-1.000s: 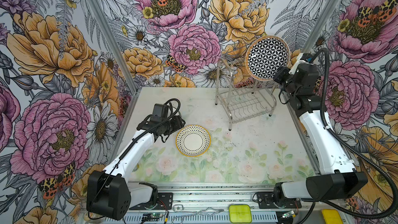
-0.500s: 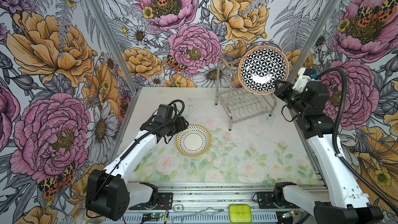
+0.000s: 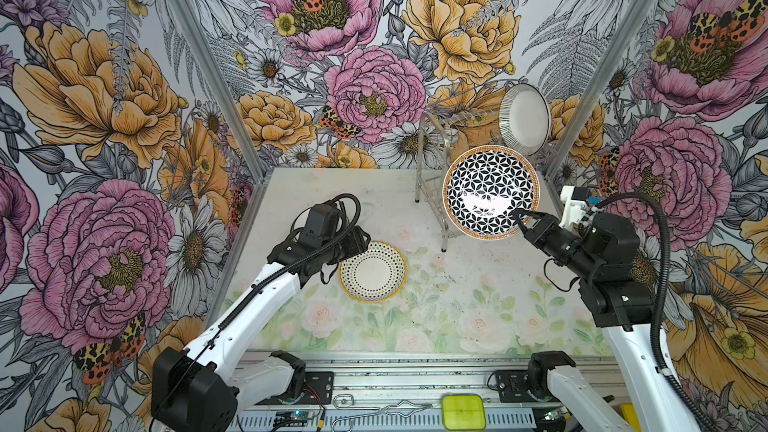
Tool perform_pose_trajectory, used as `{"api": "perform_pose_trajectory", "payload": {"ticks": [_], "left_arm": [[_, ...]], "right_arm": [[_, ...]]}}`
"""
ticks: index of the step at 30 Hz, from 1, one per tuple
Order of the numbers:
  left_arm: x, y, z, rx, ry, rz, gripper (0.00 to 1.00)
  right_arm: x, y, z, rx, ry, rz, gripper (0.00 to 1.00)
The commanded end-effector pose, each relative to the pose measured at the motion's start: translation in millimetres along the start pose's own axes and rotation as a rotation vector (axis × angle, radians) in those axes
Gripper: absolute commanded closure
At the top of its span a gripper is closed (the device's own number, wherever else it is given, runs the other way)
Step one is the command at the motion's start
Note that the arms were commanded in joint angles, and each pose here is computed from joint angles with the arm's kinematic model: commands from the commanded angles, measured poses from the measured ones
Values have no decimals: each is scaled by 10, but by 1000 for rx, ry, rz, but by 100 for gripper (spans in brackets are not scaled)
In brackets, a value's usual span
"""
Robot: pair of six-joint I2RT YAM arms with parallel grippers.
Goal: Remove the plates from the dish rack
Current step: 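Carry the patterned plate toward the left gripper over the dotted plate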
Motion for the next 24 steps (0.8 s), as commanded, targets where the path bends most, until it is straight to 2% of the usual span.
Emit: {"api": "perform_pose_trajectory", "payload": {"ticks": [1, 6, 16, 24], "left_arm": [[33, 50, -4, 3, 7, -46, 36], [109, 57, -84, 109, -12, -64, 35], [178, 51, -398, 316, -60, -85, 34], [222, 67, -304, 312, -40, -88, 33]], "right_arm": [[59, 39, 126, -116, -5, 30, 100], [235, -125, 7, -85, -17, 104, 100], [701, -640, 19, 5, 49, 270, 100], [874, -936, -15, 33, 60, 316, 100]]}}
Point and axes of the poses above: each gripper's point midway between its finger pads, its own y axis back along the fingers, its own z axis along the line the jaws close on, x = y × z, the point moved 8 cm from there along y, back along the fingers, and after that the axes turned 7 degrees about -y, right-handed, at the moved point
